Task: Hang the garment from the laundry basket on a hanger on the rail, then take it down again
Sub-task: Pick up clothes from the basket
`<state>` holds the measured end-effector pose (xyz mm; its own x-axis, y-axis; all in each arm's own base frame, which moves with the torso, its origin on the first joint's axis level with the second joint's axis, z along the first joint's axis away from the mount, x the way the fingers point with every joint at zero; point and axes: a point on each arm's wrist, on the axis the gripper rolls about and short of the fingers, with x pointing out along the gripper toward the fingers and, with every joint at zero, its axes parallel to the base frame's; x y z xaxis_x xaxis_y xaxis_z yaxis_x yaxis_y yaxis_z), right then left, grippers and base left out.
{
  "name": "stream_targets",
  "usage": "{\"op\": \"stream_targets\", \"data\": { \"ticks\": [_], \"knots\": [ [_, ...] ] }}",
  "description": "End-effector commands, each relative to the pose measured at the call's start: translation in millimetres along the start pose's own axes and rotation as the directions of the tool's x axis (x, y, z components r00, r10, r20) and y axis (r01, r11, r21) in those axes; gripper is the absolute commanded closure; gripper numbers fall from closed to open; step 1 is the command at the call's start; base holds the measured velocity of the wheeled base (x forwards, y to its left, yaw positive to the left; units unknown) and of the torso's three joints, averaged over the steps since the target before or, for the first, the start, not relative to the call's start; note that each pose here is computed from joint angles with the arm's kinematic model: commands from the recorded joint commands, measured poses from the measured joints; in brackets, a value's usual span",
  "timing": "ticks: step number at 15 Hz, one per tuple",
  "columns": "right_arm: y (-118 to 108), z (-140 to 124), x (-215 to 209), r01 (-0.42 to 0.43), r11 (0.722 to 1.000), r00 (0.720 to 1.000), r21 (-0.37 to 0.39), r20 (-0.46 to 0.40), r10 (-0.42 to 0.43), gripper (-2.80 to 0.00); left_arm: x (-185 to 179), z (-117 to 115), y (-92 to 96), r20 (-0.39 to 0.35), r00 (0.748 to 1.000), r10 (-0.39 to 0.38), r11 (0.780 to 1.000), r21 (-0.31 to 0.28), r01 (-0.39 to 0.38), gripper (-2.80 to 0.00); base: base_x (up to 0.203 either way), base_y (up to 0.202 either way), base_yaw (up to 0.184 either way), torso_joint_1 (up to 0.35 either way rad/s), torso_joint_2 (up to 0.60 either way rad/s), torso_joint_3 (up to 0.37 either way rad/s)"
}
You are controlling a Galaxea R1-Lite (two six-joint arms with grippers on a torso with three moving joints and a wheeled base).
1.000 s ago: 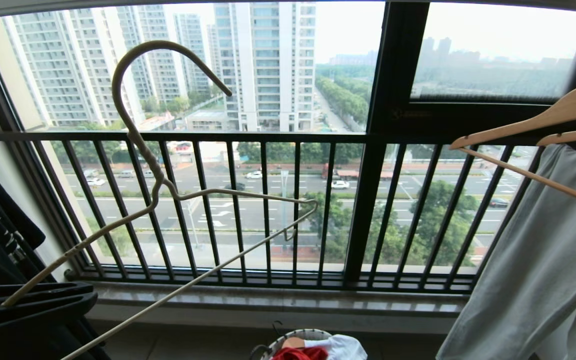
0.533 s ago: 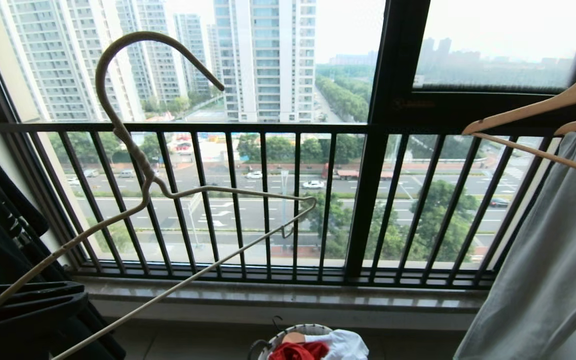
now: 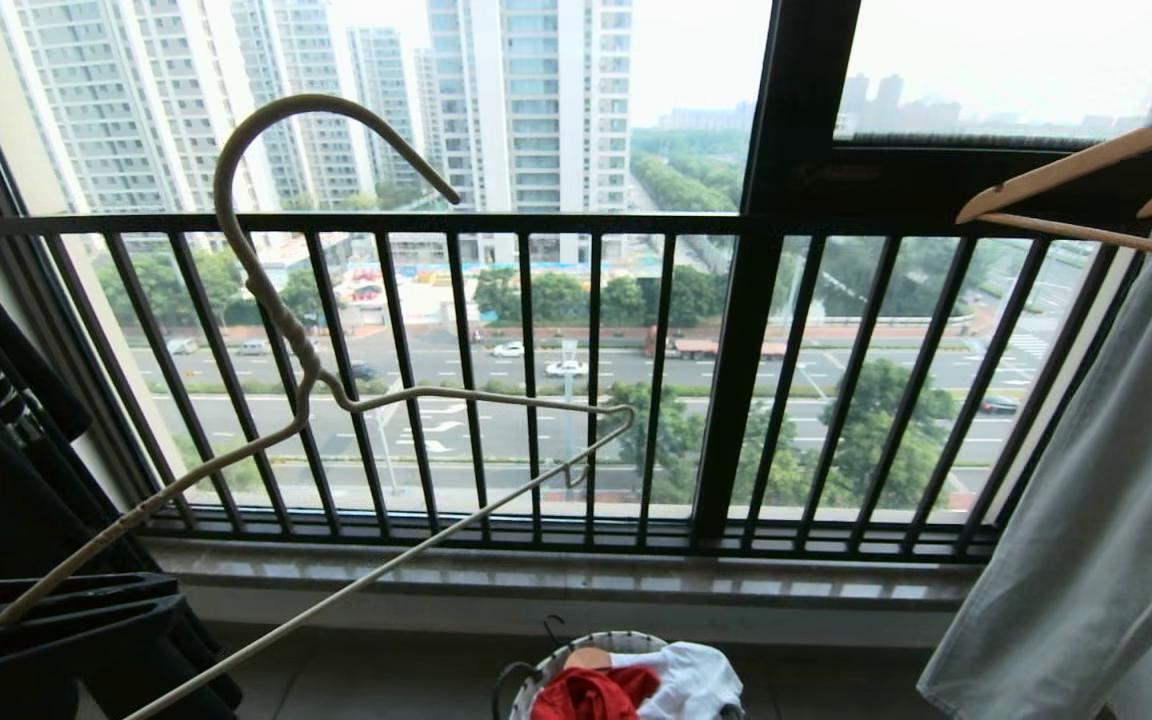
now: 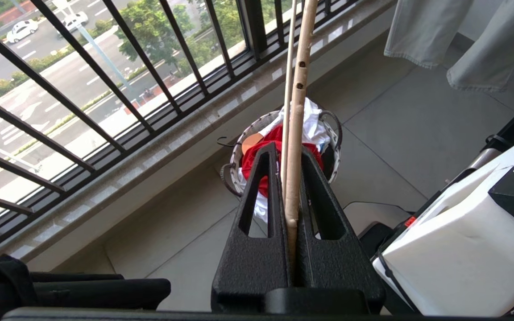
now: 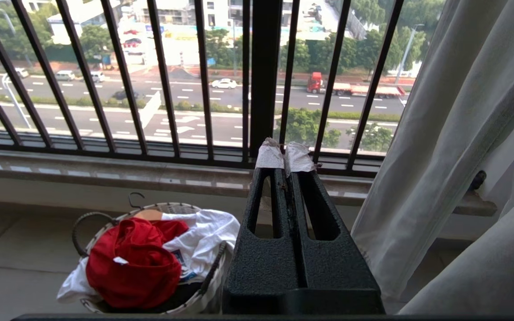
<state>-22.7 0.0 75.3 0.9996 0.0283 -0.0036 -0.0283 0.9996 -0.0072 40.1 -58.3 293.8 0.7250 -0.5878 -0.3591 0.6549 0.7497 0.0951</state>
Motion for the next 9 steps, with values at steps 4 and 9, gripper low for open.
{"op": "stream_targets", "data": {
  "ticks": [4, 9],
  "knots": [
    [0.0, 0.0, 0.0, -0.001, 1.0, 1.0, 0.0, 0.0, 0.001, 0.0, 3.1, -1.8, -1.1, -0.017, 1.0, 0.003, 1.0, 0.006, -0.003, 0.0, 0.0, 0.0, 0.0, -0.232, 0.54, 0.313],
    [0.0, 0.0, 0.1, -0.001, 1.0, 1.0, 0.0, -0.001, 0.001, 0.0, 2.9, -1.4, -1.2, -0.014, 1.0, 0.0, 1.0, 0.006, 0.0, 0.0, 0.0, 0.0, 0.0, -0.213, 0.53, 0.309]
  ]
}}
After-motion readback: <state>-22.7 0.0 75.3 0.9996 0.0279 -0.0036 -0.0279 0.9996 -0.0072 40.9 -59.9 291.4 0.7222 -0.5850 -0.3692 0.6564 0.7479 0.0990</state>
